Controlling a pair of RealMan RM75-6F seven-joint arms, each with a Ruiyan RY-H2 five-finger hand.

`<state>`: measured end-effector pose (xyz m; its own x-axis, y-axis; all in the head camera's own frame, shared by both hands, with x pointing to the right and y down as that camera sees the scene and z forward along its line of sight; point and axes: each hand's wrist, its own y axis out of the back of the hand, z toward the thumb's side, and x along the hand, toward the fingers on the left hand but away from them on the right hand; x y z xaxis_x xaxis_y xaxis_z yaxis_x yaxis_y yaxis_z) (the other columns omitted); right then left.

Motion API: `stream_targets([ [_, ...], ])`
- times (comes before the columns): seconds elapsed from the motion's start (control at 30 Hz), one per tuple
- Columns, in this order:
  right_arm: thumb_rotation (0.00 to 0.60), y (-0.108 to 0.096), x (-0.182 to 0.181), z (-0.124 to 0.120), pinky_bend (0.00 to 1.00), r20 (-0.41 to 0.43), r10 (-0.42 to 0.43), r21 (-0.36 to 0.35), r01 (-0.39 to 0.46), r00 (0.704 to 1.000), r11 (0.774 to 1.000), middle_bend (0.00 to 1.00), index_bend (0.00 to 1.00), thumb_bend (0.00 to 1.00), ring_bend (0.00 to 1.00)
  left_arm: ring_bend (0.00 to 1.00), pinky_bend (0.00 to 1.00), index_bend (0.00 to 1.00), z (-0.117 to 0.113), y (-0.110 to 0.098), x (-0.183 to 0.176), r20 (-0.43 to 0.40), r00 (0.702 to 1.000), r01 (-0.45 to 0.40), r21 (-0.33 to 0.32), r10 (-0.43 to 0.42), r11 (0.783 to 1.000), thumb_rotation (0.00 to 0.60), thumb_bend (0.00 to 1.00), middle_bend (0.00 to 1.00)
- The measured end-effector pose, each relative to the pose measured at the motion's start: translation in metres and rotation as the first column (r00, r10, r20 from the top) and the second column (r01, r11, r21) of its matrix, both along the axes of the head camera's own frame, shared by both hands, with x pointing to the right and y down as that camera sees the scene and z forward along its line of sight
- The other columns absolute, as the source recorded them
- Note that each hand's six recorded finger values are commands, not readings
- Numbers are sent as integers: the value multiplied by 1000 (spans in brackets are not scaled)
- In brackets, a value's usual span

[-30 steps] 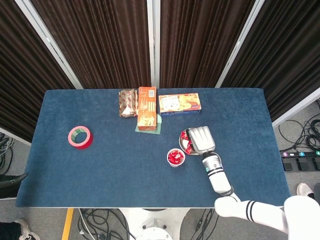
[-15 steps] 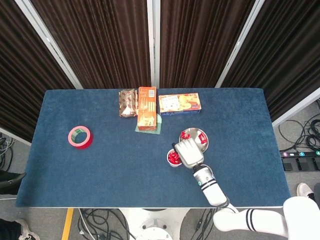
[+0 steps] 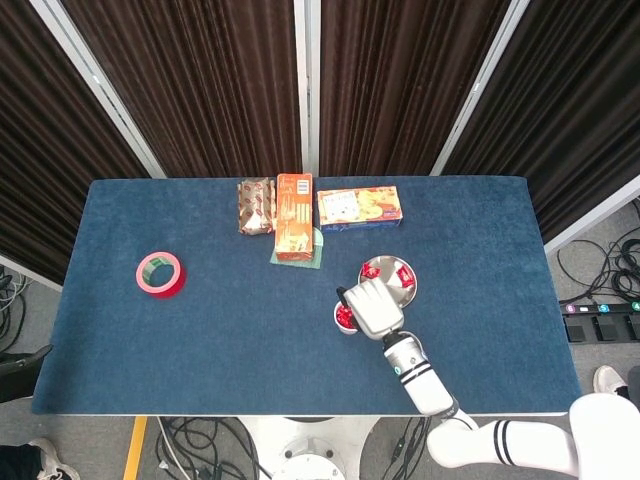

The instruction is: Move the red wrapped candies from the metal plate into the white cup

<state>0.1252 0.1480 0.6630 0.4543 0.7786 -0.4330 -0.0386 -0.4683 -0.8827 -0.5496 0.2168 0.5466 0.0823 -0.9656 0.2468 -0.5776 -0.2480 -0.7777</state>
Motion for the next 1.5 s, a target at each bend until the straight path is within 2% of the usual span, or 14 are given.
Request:
stream_targets([
  [0.13, 600, -15, 11, -7, 1000, -11, 34, 34, -33, 999, 999, 1000, 556, 102, 1000, 34, 110, 126, 0, -1, 2, -4, 1000, -5, 2, 5, 1000, 535, 122, 75],
  [0.23, 600, -24, 25, -3, 1000, -58, 58, 44, -56, 997, 997, 1000, 555, 105, 1000, 34, 110, 126, 1, -2, 2, -9, 1000, -4, 1, 4, 1000, 535, 122, 75],
  [0.37, 600, -32, 47, 11, 1000, -142, 109, 30, -106, 984, 994, 1000, 543, 107, 1000, 34, 110, 126, 2, -2, 4, -14, 1000, -7, 2, 7, 1000, 532, 122, 75],
  [0.47, 600, -38, 68, 30, 1000, -221, 157, 5, -160, 963, 987, 1000, 526, 122, 1000, 34, 110, 126, 2, -2, 4, -13, 1000, -11, 1, 11, 1000, 534, 122, 75],
  [0.67, 600, -54, 80, 60, 1000, -299, 182, -9, -193, 937, 981, 1000, 495, 138, 1000, 34, 110, 126, 1, -2, 4, -9, 1000, -10, 2, 10, 1000, 536, 122, 75],
  [0.97, 600, -65, 53, 87, 1000, -273, 189, -43, -208, 943, 977, 1000, 459, 115, 1000, 34, 110, 126, 2, -1, 4, 0, 1000, -13, -5, 13, 1000, 532, 122, 75],
  [1.23, 600, -64, 37, 100, 1000, -237, 230, -52, -248, 944, 967, 1000, 427, 101, 1000, 34, 110, 126, 4, 1, 3, -4, 1000, -18, -14, 18, 1000, 536, 122, 75],
  [1.5, 600, -56, 33, 116, 1000, -232, 273, -66, -295, 934, 953, 1000, 447, 101, 1000, 34, 110, 126, 7, 2, 0, -8, 1000, -12, -25, 12, 1000, 534, 122, 75],
])
